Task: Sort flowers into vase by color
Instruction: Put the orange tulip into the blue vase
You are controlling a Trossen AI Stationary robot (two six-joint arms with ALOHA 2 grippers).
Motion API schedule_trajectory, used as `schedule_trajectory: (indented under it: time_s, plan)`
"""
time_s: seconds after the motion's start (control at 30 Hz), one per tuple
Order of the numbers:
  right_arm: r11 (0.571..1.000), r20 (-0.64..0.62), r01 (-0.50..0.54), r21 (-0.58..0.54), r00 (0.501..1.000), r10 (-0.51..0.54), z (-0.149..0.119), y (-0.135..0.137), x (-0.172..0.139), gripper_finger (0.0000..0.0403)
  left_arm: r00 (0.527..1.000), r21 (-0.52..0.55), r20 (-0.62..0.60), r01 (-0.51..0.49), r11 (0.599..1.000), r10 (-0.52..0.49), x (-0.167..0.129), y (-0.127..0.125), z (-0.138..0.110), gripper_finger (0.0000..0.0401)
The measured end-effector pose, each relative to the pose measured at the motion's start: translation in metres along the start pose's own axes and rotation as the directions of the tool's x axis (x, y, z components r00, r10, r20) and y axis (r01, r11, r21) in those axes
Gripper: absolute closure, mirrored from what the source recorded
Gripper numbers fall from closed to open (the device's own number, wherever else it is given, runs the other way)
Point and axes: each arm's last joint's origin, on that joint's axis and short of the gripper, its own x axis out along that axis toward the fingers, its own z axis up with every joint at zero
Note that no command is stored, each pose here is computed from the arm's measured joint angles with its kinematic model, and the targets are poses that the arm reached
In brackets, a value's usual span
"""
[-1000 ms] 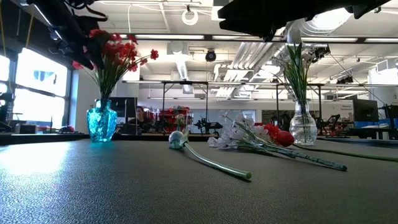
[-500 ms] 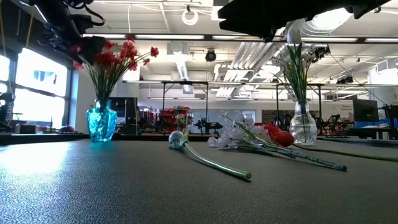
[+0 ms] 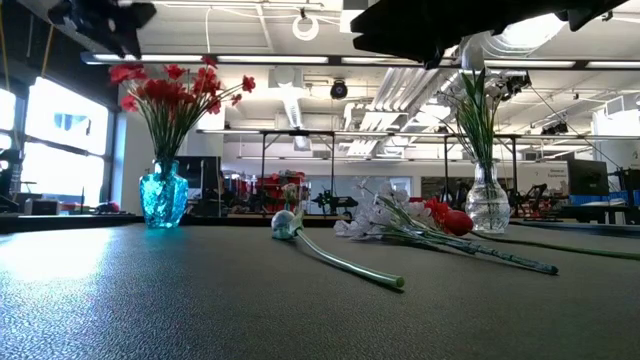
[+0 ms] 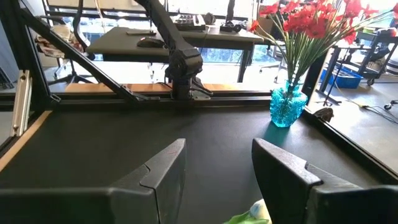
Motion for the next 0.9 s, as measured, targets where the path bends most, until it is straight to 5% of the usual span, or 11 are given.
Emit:
schedule_trajectory:
  time_s: [0.13, 0.3, 0.47, 0.77, 0.9]
  plan:
    - [1.0, -0.073, 0.0, 0.005, 0.997, 0.0, -0.008, 0.0, -0.001, 0.0222, 0.973, -0.009, -0.002, 0.232, 0.973, -0.232, -0.014, -0.001, 0.005, 0.0247]
    - [0.996, -0.258, 0.041, 0.083, 0.966, -0.019, -0.027, -0.002, -0.004, 0.0222, 0.873, -0.014, -0.051, 0.486, 0.874, -0.486, -0.022, -0.014, -0.004, 0.0247]
    - [0.956, -0.471, 0.19, 0.224, 0.88, -0.064, -0.046, -0.016, -0.012, 0.0217, 0.782, -0.009, -0.105, 0.616, 0.787, -0.614, -0.021, -0.041, -0.023, 0.0247]
    - [0.874, -0.757, 0.343, 0.344, 0.652, 0.043, -0.064, -0.032, -0.035, 0.0168, 0.584, 0.031, -0.118, 0.811, 0.584, -0.803, -0.03, -0.102, -0.061, 0.0247]
    - [0.866, -0.736, 0.323, 0.382, 0.673, 0.074, -0.066, -0.026, -0.029, 0.0158, 0.564, 0.062, -0.151, 0.825, 0.562, -0.812, -0.038, -0.121, -0.078, 0.0247]
